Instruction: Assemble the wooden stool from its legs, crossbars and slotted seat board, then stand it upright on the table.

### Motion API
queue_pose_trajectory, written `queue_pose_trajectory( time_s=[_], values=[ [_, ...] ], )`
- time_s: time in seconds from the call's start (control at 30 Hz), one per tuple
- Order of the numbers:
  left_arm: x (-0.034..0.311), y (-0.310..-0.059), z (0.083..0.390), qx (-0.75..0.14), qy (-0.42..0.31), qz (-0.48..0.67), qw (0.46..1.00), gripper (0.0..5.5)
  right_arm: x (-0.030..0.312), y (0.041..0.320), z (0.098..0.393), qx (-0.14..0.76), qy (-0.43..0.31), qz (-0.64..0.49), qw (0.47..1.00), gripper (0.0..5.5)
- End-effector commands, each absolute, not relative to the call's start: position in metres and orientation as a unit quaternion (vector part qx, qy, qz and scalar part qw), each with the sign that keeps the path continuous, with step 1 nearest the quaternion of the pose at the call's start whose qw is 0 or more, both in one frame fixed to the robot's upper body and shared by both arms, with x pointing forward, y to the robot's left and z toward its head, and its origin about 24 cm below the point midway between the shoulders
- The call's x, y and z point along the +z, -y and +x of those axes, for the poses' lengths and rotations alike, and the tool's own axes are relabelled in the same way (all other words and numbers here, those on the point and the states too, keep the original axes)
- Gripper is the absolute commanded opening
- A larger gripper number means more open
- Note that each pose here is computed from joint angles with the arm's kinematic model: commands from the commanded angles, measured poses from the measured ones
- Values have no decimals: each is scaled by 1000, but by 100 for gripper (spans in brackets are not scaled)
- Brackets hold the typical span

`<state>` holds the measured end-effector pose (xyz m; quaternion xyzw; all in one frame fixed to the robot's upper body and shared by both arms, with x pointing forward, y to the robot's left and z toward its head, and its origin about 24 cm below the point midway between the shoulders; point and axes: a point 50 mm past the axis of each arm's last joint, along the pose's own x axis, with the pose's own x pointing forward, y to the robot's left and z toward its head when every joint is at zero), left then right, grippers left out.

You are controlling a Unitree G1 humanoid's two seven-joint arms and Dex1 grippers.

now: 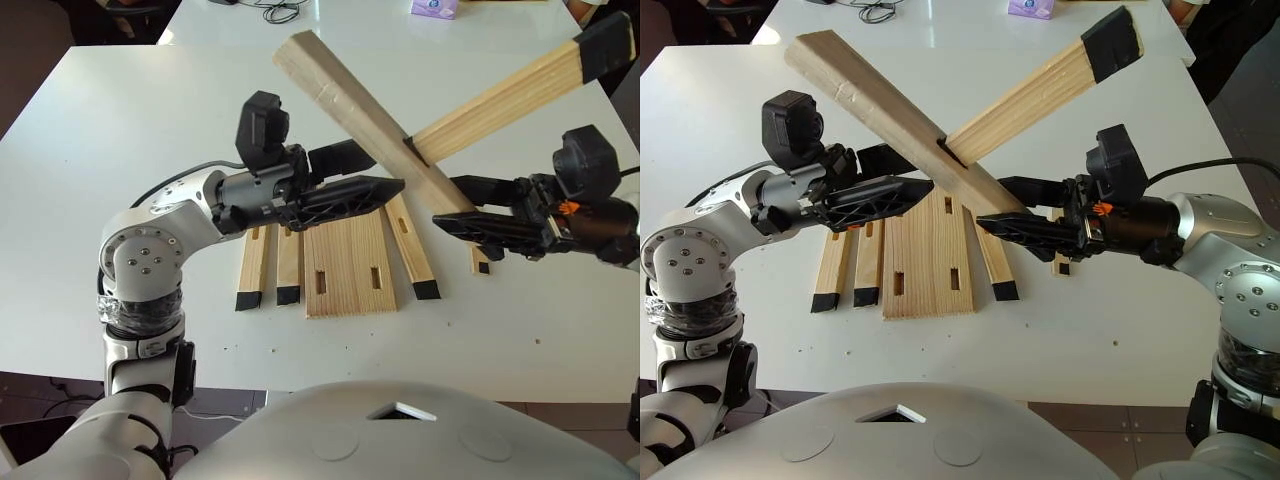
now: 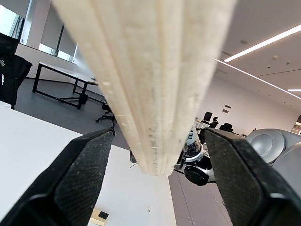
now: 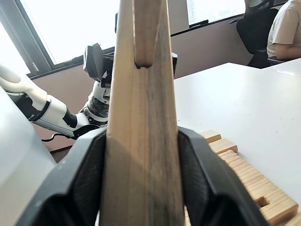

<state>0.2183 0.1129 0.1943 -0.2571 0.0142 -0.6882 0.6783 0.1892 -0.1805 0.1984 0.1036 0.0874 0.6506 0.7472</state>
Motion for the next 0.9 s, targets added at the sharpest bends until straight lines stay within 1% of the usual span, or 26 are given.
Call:
queue_pose_trajectory(
  time_s=[0.03,0.47,0.63,0.73,0.77,0.9],
  values=[
    [194,-110,219,-688,-15,-249,682,353,203,176,186,666,-89,96,735,207],
    [194,-105,213,-704,-18,-236,669,353,196,173,189,672,-105,87,728,207],
    [194,-109,210,-708,-14,-243,663,280,195,174,189,672,-109,81,728,207],
    [193,-108,212,-703,-17,-241,669,240,194,174,189,672,-112,76,728,207],
    [192,-107,213,-701,-19,-240,671,218,194,174,189,673,-112,75,727,207],
    [191,-105,212,-700,-20,-238,673,213,192,174,188,675,-119,67,725,207]
  ],
)
